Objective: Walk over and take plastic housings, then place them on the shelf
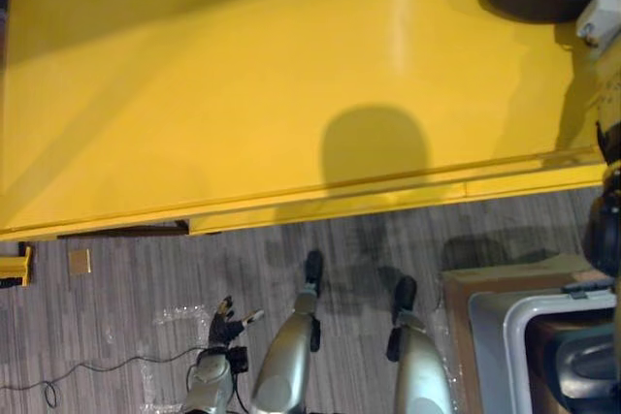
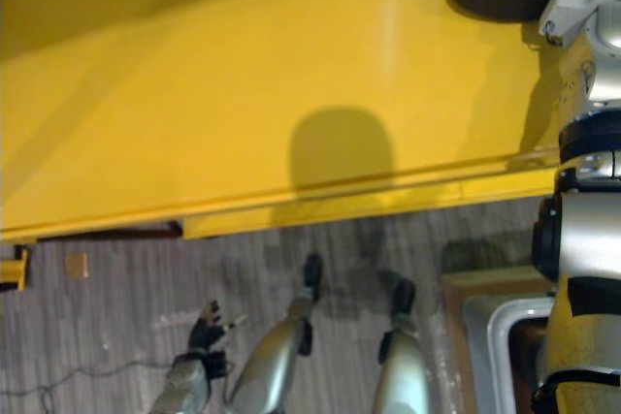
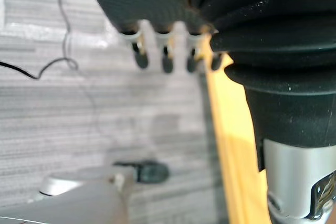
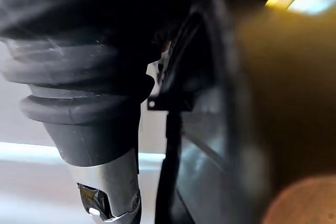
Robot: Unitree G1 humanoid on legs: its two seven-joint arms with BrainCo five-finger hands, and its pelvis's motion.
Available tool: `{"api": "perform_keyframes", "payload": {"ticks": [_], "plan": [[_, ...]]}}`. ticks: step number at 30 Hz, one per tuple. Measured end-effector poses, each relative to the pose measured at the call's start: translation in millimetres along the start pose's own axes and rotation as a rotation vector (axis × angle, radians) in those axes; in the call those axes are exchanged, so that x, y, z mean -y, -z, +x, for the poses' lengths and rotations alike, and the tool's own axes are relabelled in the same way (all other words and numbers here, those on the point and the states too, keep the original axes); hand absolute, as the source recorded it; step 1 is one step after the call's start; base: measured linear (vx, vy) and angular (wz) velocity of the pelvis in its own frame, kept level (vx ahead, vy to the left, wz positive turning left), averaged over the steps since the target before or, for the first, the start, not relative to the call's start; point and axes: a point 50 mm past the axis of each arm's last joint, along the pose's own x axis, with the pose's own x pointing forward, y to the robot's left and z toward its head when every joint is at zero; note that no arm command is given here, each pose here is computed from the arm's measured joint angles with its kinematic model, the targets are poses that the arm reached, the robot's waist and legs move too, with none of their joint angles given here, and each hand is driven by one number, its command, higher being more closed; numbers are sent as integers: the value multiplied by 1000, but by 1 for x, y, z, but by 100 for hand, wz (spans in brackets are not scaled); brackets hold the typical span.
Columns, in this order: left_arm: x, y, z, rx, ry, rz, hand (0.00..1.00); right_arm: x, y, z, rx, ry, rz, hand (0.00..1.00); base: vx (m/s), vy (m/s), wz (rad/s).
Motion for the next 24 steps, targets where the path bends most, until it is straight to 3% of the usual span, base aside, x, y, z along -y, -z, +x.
{"api": "perform_keyframes", "payload": {"ticks": [24], "plan": [[1, 5, -1, -23, 22, 7, 0, 4, -1, -1, -1, -91, -165, 0, 2, -5, 1]]}}
